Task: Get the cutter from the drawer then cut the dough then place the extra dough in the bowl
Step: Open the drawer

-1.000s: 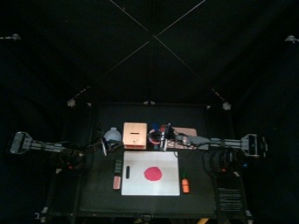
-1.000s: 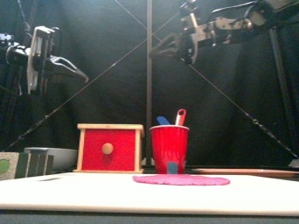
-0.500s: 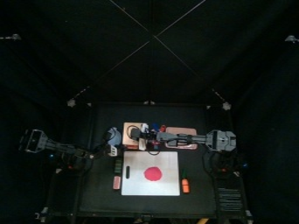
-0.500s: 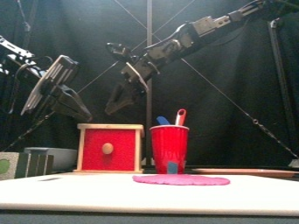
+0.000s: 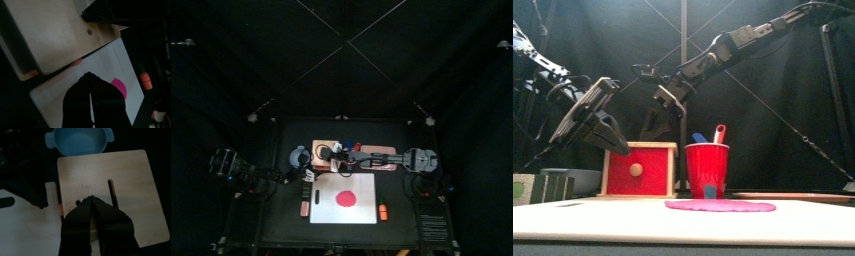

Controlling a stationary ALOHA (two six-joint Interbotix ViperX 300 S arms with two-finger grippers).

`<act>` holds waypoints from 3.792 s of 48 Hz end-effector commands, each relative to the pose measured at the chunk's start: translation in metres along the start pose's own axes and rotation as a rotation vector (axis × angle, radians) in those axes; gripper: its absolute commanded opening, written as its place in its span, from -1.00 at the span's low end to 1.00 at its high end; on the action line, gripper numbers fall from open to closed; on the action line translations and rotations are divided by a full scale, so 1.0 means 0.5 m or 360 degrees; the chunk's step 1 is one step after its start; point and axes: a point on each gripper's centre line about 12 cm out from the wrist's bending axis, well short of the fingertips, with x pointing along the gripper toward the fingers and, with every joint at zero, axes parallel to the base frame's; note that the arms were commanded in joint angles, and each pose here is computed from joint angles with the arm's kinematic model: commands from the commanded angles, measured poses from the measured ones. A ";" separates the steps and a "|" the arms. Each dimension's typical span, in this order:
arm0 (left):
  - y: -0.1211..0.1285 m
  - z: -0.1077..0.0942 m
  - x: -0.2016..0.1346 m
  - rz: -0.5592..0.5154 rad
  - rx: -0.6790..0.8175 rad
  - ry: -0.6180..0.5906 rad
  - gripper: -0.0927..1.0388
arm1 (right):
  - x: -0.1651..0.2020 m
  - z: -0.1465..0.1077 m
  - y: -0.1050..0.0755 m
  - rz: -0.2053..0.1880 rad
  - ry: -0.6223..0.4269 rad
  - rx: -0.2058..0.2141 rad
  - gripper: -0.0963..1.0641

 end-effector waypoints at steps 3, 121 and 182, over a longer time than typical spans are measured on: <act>-0.017 0.008 0.003 -0.0010 -0.0078 -0.0026 0.25 | -0.005 -0.009 -0.003 -0.0011 0.0035 -0.0023 -0.78; -0.020 -0.065 0.066 0.0128 -0.0042 -0.0042 -0.07 | 0.002 -0.027 -0.003 -0.0017 0.0095 -0.0009 -0.78; -0.077 -0.175 0.035 0.0013 0.0033 0.0156 -0.08 | 0.011 -0.034 -0.007 -0.0027 0.0116 -0.0025 -0.78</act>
